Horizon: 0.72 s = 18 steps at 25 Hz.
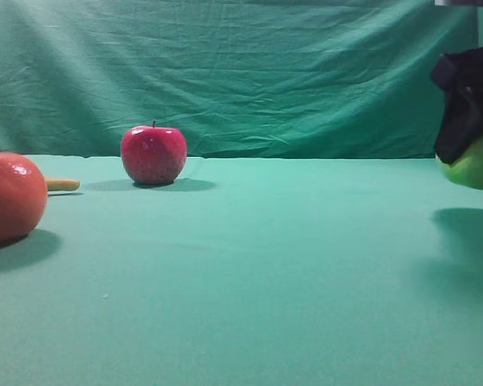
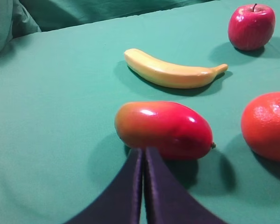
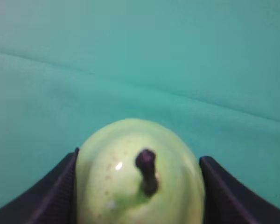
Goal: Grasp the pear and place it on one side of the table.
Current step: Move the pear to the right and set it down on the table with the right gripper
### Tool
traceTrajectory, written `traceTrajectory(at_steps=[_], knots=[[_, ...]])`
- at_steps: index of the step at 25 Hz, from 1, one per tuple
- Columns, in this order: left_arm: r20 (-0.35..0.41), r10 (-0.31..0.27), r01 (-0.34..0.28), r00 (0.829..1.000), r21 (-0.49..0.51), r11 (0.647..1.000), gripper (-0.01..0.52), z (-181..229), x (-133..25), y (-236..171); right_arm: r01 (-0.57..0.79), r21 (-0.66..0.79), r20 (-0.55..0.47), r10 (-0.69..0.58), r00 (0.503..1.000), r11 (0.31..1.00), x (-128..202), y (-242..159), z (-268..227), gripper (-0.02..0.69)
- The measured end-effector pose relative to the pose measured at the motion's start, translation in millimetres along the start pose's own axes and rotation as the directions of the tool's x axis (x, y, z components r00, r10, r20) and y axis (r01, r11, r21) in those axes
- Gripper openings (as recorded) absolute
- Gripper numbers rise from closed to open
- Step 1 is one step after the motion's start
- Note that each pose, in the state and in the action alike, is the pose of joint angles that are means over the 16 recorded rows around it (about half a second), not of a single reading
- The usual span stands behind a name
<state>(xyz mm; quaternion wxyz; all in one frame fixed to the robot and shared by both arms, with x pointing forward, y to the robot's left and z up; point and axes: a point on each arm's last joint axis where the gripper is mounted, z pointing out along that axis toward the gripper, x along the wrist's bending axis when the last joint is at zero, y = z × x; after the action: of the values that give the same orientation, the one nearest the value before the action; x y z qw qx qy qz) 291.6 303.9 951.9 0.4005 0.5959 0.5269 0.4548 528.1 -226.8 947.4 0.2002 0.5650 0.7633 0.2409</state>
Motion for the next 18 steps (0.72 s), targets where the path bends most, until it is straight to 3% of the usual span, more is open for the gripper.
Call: traceTrajectory(at_steps=[10,15,18], knots=[[0.000,0.000,0.000,1.000,0.000,1.000,0.000,0.0,0.0,0.0,-0.002,0.004,0.000,0.002,1.000,1.000,0.0,-1.3,7.0,0.567],[0.000,0.000,0.000,1.000,0.000,1.000,0.000,0.0,0.0,0.0,0.003,-0.021,0.003,-0.002,1.000,1.000,-0.9,11.2,-13.2,0.621],[0.000,0.000,0.000,1.000,0.000,1.000,0.000,0.0,0.0,0.0,0.007,-0.047,0.008,-0.007,1.000,0.999,-1.8,21.4,-34.4,0.617]])
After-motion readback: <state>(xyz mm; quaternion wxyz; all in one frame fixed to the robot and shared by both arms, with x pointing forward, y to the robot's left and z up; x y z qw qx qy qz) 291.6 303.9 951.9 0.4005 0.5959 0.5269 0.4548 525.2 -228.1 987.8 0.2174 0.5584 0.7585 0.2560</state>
